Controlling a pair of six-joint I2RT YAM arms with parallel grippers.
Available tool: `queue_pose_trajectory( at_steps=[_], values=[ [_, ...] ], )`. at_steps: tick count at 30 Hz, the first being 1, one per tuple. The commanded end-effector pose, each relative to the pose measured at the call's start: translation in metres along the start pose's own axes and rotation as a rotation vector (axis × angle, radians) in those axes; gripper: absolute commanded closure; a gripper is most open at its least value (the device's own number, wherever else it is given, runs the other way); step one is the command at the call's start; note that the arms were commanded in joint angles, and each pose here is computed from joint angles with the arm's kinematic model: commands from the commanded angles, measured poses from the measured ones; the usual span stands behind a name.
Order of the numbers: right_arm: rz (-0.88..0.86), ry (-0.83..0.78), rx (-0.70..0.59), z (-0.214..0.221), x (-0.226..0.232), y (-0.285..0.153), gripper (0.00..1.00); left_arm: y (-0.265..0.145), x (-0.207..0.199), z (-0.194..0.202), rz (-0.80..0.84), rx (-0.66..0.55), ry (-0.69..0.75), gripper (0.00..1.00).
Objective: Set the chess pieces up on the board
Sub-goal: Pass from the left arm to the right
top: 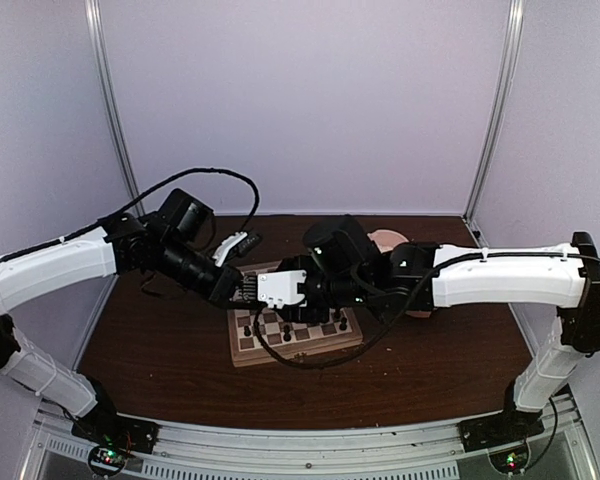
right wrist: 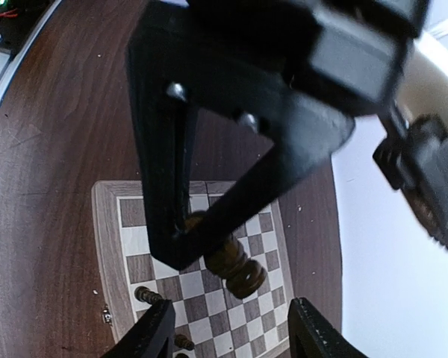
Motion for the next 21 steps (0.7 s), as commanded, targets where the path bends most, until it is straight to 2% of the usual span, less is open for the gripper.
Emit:
queue_pose_trajectory(
  at_steps=[1,6,8,12,15,17,21],
  values=[
    [0.074,-0.137,0.074,-0.01,-0.001,0.001,0.46,0.005,-0.004,-0.01,0.043,0.011,0.018,0.96],
    [0.094,-0.204,0.118,-0.015,0.016,0.014,0.47,0.01,-0.006,-0.015,0.072,0.04,0.009,0.96],
    [0.097,-0.219,0.146,-0.014,0.021,0.019,0.5,0.012,-0.005,-0.014,0.078,0.047,0.006,0.95],
    [0.106,-0.211,0.168,-0.011,0.025,0.024,0.69,0.012,-0.004,-0.011,0.082,0.057,0.001,0.95],
    [0.111,-0.201,0.157,-0.012,0.023,0.021,0.79,0.011,-0.003,-0.008,0.075,0.058,-0.003,0.94],
    [0.112,-0.205,0.151,-0.011,0.024,0.022,0.79,0.011,-0.002,-0.006,0.071,0.058,-0.007,0.94],
    [0.111,-0.227,0.172,-0.009,0.026,0.028,0.74,0.008,-0.003,-0.003,0.07,0.061,-0.008,0.94]
  ],
)
Point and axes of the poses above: each gripper's point midway between its finger pads, its own y axis out along the fingers, its own x axis along the line the jaws close on, z = x × y, the point moved 6 cm from there along -y, back along the fingers, and after that the axes turned 4 degrees about -y, right-handed, at the moved point
